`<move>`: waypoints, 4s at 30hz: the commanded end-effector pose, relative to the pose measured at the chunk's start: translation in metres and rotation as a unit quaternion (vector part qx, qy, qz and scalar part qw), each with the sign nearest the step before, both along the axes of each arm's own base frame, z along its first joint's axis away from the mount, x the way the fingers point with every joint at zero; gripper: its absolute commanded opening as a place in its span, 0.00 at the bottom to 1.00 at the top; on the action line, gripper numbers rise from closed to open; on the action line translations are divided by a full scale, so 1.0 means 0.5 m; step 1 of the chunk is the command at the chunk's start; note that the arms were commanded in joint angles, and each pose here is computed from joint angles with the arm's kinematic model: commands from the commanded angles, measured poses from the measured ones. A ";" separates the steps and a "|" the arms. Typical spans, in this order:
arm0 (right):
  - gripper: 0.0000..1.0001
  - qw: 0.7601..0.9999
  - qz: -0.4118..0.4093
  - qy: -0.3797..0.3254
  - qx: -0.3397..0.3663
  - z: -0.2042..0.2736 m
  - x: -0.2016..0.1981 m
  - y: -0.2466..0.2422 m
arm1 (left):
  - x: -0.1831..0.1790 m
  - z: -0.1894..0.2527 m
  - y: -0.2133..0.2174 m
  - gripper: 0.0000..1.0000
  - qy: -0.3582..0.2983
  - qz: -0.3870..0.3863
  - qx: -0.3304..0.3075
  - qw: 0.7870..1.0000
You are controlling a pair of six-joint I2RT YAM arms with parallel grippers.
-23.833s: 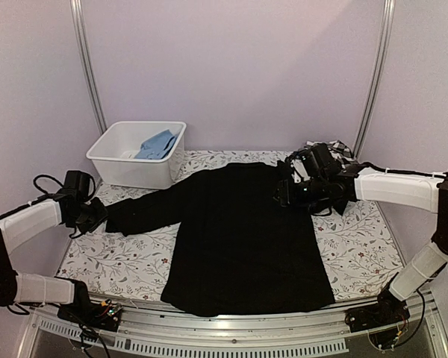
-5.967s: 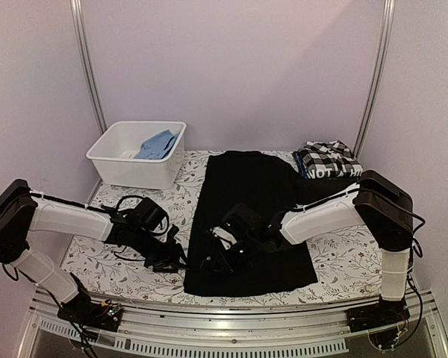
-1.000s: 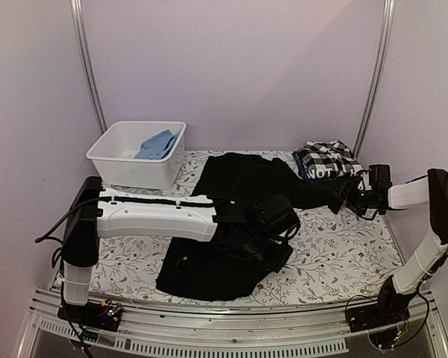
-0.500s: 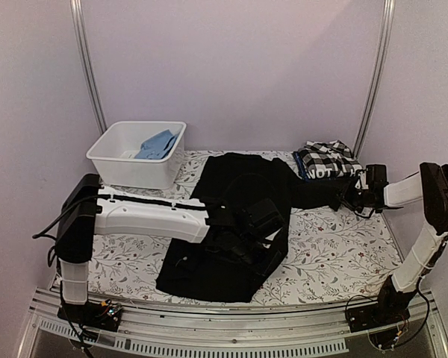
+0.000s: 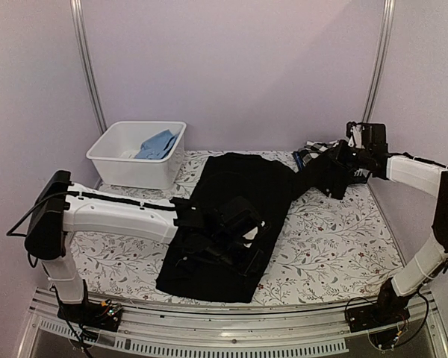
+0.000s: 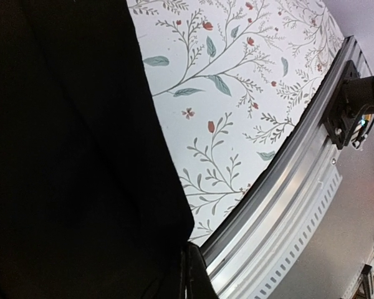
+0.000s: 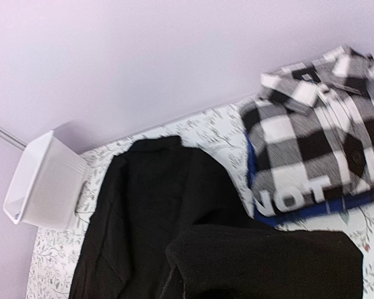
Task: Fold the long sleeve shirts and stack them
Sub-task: Pick up the sleeve from the center of the board, then fold the 1/3-folded shirt at the center of the board, then fold the sleeve at the center of the board.
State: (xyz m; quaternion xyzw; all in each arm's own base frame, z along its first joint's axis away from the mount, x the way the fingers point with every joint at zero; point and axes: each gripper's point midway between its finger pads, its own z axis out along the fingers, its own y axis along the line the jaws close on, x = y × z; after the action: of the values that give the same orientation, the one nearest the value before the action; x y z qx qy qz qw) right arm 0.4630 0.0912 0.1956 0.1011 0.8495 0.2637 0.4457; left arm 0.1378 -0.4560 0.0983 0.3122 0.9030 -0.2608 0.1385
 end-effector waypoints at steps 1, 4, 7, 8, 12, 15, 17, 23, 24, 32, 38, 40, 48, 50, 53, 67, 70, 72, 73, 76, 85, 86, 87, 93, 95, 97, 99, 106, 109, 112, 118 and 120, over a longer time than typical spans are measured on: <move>0.00 0.995 0.051 -0.070 -0.046 0.141 0.017 0.082 | 0.014 0.020 0.014 0.00 0.004 0.031 -0.030 0.999; 0.00 0.990 0.100 -0.084 -0.056 0.165 0.043 0.153 | 0.019 0.014 0.035 0.00 0.009 0.055 -0.028 0.998; 0.00 0.983 0.142 -0.096 -0.067 0.173 0.066 0.231 | 0.019 0.006 0.058 0.00 0.015 0.078 -0.024 0.997; 0.00 0.981 0.158 -0.090 -0.070 0.154 0.078 0.261 | 0.020 0.002 0.067 0.00 0.018 0.087 -0.022 0.996; 0.00 0.970 0.215 -0.086 -0.077 0.116 0.099 0.380 | 0.013 -0.028 0.112 0.00 0.028 0.118 -0.001 0.993; 0.00 0.964 0.239 -0.086 -0.078 0.095 0.122 0.448 | 0.007 -0.045 0.142 0.00 0.037 0.139 0.007 0.990; 0.00 0.961 0.250 -0.084 -0.078 0.083 0.131 0.483 | 0.003 -0.047 0.155 0.00 0.041 0.149 0.004 0.988; 0.00 0.959 0.263 -0.070 -0.076 0.032 0.149 0.535 | -0.005 -0.057 0.185 0.00 0.048 0.165 0.009 0.985; 0.00 0.959 0.263 -0.068 -0.074 0.030 0.149 0.537 | -0.006 -0.059 0.187 0.00 0.048 0.165 0.010 0.985; 0.00 0.962 0.251 -0.058 -0.086 0.015 0.150 0.528 | -0.012 -0.085 0.199 0.00 0.057 0.170 0.027 0.983; 0.00 0.971 0.199 -0.072 -0.108 0.059 0.158 0.488 | -0.020 -0.114 0.208 0.00 0.069 0.171 0.047 0.982; 0.00 0.971 0.195 -0.084 -0.105 0.082 0.153 0.483 | -0.022 -0.124 0.211 0.00 0.072 0.173 0.054 0.981; 0.07 0.969 0.223 -0.057 -0.088 0.042 0.118 0.506 | -0.015 -0.139 0.222 0.01 0.076 0.185 0.062 0.978; 0.10 0.965 0.243 -0.048 -0.081 0.025 0.101 0.531 | -0.012 -0.138 0.225 0.06 0.075 0.186 0.064 0.978; 0.19 0.958 0.276 -0.034 -0.072 -0.002 0.069 0.578 | -0.006 -0.133 0.227 0.23 0.074 0.187 0.064 0.977; 0.63 0.913 0.406 0.016 -0.037 -0.036 -0.092 0.695 | 0.100 -0.009 0.269 0.49 0.039 0.209 0.001 0.977; 0.65 0.910 0.411 0.025 -0.042 -0.043 -0.113 0.686 | 0.127 -0.003 0.280 0.49 0.039 0.215 -0.008 0.976; 0.65 0.918 0.391 0.022 -0.063 -0.051 -0.109 0.664 | 0.141 0.001 0.285 0.50 0.037 0.218 -0.011 0.975; 0.64 0.922 0.379 0.021 -0.076 -0.056 -0.102 0.648 | 0.148 0.002 0.287 0.50 0.037 0.219 -0.013 0.975; 0.60 0.933 0.347 0.029 -0.086 -0.072 -0.069 0.588 | 0.164 0.007 0.293 0.50 0.036 0.223 -0.015 0.974; 0.45 0.944 0.295 0.045 -0.143 -0.181 0.033 0.456 | 0.178 0.024 0.291 0.50 0.034 0.225 -0.028 0.973; 0.45 0.939 0.299 0.039 -0.163 -0.195 0.037 0.451 | 0.178 0.025 0.292 0.50 0.034 0.226 -0.027 0.973; 0.45 0.937 0.297 0.040 -0.178 -0.211 0.041 0.445 | 0.179 0.026 0.293 0.50 0.034 0.227 -0.028 0.973; 0.50 0.916 0.287 0.016 -0.281 -0.251 0.043 0.433 | 0.179 0.028 0.303 0.50 0.033 0.230 -0.027 0.972; 0.52 0.903 0.294 0.005 -0.314 -0.263 0.030 0.447 | 0.179 0.030 0.308 0.50 0.032 0.231 -0.026 0.972; 0.54 0.887 0.294 -0.008 -0.356 -0.276 0.020 0.455 | 0.180 0.032 0.312 0.50 0.030 0.234 -0.028 0.971; 0.56 0.875 0.289 -0.020 -0.388 -0.286 0.015 0.459 | 0.180 0.034 0.316 0.50 0.029 0.235 -0.030 0.971; 0.62 0.846 0.277 -0.048 -0.453 -0.314 0.006 0.456 | 0.177 0.038 0.333 0.51 0.028 0.245 -0.034 0.969; 0.65 0.841 0.262 -0.063 -0.469 -0.314 0.007 0.457 | 0.177 0.040 0.338 0.51 0.028 0.247 -0.036 0.968; 0.65 0.838 0.236 -0.077 -0.486 -0.306 0.023 0.454 | 0.178 0.043 0.340 0.51 0.027 0.249 -0.038 0.967; 0.59 0.835 0.224 -0.094 -0.494 -0.308 0.038 0.464 | 0.177 0.049 0.344 0.51 0.026 0.253 -0.040 0.966; 0.57 0.832 0.228 -0.100 -0.495 -0.309 0.036 0.473 | 0.176 0.049 0.345 0.51 0.028 0.253 -0.041 0.966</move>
State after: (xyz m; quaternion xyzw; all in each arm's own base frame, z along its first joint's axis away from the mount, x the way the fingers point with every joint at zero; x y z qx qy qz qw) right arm 0.4759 0.3185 0.0404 -0.3547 0.8298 -0.0757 0.4242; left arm 0.2242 -0.2922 0.1200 0.0702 0.9444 -0.2634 0.1839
